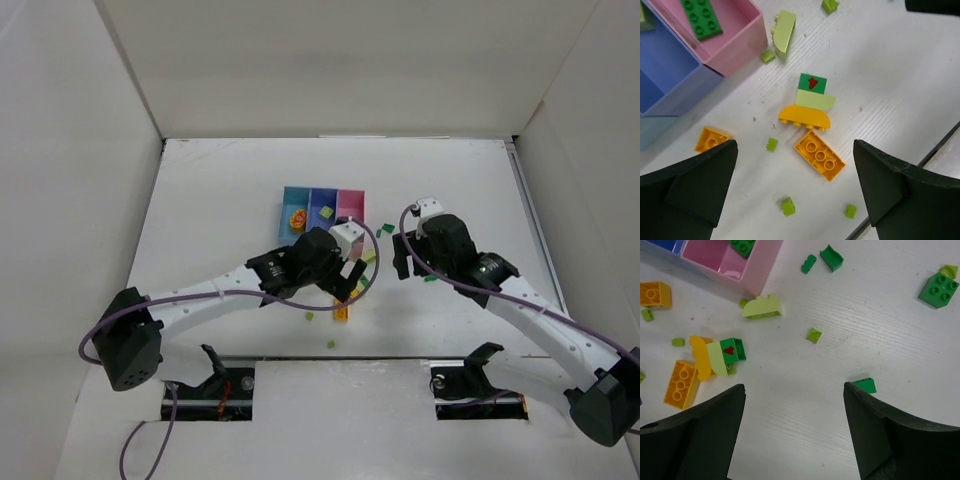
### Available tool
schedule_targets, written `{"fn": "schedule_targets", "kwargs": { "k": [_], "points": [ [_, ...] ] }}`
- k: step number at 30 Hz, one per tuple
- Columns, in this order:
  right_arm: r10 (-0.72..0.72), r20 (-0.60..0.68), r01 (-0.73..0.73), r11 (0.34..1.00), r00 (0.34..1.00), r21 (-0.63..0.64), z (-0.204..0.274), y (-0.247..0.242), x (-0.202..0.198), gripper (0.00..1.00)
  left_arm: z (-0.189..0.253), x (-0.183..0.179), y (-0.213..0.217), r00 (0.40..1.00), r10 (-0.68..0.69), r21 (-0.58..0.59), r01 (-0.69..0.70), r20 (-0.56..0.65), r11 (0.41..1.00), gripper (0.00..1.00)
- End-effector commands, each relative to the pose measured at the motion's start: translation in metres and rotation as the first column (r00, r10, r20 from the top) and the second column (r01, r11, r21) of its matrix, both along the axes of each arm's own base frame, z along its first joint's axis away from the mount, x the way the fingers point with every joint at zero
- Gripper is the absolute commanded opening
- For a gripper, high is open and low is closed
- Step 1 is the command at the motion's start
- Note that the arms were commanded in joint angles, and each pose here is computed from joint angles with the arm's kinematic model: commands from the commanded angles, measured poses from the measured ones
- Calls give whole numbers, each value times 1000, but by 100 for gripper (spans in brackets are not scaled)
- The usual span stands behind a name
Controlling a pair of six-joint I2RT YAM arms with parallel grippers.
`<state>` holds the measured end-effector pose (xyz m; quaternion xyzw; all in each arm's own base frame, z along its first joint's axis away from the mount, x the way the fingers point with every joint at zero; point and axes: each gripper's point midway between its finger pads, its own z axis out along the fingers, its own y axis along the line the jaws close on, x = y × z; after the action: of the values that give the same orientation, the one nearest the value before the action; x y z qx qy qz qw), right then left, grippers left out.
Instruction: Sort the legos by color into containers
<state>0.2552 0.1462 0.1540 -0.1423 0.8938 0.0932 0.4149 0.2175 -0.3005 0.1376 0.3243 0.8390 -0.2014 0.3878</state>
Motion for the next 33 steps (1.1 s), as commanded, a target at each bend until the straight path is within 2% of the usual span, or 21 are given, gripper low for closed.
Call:
{"fn": "schedule_targets", "kwargs": {
  "k": [1,11,20,33],
  "points": [
    [14,7,-14,1000,1000,22,2,0,-4,84,4,2,-15,995,-92,-39,94,40,995,100],
    [12,-12,-11,1000,1000,17,-3,-2,-6,84,-42,-16,-37,984,-172,30,174,-49,984,100],
    [12,-3,-12,1000,1000,23,-1,-5,-10,84,-68,-16,-35,983,-153,81,161,-98,984,100],
    [-1,5,1,1000,1000,29,4,-6,-10,84,-84,2,-36,993,-82,151,94,-83,984,100]
  ]
}}
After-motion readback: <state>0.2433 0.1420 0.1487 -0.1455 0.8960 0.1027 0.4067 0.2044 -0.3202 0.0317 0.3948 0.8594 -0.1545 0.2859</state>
